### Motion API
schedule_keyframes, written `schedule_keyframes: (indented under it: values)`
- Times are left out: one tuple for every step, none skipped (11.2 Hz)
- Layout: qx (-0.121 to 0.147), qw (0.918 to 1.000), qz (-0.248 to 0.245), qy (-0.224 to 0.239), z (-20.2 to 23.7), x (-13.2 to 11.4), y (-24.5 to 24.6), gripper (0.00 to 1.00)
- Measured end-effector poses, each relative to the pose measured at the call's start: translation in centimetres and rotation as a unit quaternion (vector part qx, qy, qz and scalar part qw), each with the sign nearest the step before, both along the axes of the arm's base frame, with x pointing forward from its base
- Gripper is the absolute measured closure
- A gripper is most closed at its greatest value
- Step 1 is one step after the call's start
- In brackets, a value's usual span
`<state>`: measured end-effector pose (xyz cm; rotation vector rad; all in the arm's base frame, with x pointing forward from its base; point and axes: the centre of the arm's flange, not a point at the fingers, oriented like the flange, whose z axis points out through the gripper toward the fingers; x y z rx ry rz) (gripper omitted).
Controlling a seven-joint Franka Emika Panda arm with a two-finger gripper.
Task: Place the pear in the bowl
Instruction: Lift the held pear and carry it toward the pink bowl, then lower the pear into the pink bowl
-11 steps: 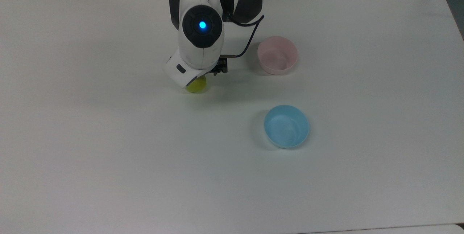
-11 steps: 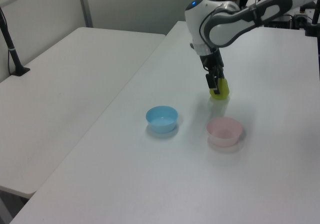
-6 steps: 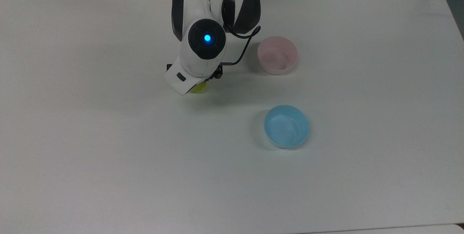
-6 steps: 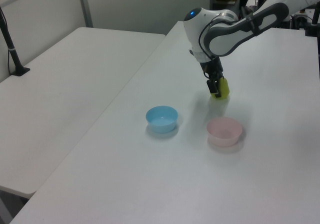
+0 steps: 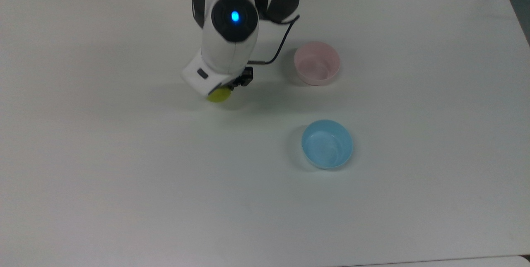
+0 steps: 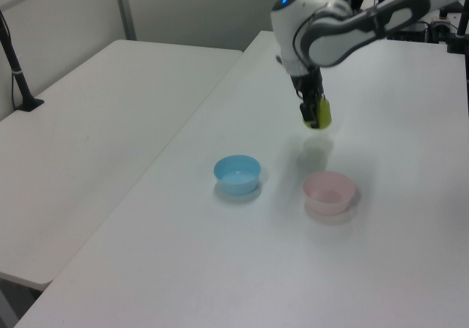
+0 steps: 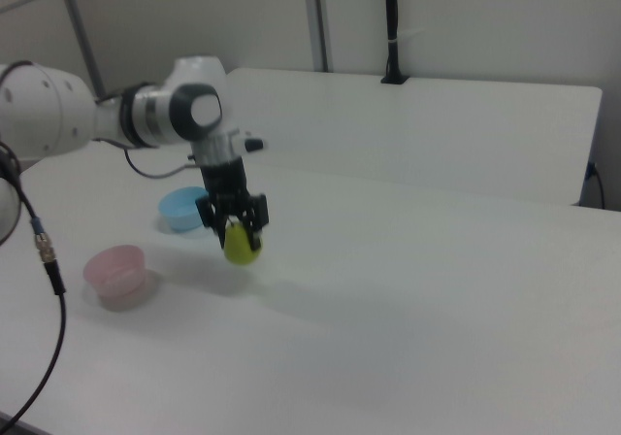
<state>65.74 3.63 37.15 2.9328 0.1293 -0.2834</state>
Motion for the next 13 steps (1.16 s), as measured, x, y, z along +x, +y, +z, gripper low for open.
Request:
schedule_keyframes:
  values:
    - [0.005, 0.9997, -0.002, -0.024, 3.3, -0.2, 0.0, 0.30]
    - [0.012, 0.9992, -0.007, -0.038, 6.2, -0.6, 0.1, 0.30]
    - [0.021, 0.9986, -0.012, -0.046, 8.6, -1.0, 0.2, 0.30]
    - [0.031, 0.9983, -0.015, -0.047, 10.1, -1.4, 0.6, 0.30]
    - [0.042, 0.9982, -0.009, -0.042, 10.8, -1.9, 2.1, 0.30]
    - [0.049, 0.9983, 0.007, -0.030, 10.9, -2.6, 4.7, 0.30]
    - [0.053, 0.9981, 0.027, -0.018, 10.7, -3.4, 8.2, 0.30]
    - [0.051, 0.9979, 0.037, -0.015, 10.5, -4.2, 11.5, 0.30]
    - [0.048, 0.9977, 0.045, -0.014, 10.3, -5.0, 14.6, 0.30]
    - [0.047, 0.9972, 0.058, -0.011, 10.0, -5.8, 17.0, 0.30]
    - [0.045, 0.9965, 0.070, -0.007, 9.5, -6.4, 18.8, 0.30]
    - [0.042, 0.9963, 0.076, 0.001, 8.6, -7.1, 20.3, 0.30]
    - [0.036, 0.9961, 0.080, 0.013, 7.1, -7.6, 21.5, 0.30]
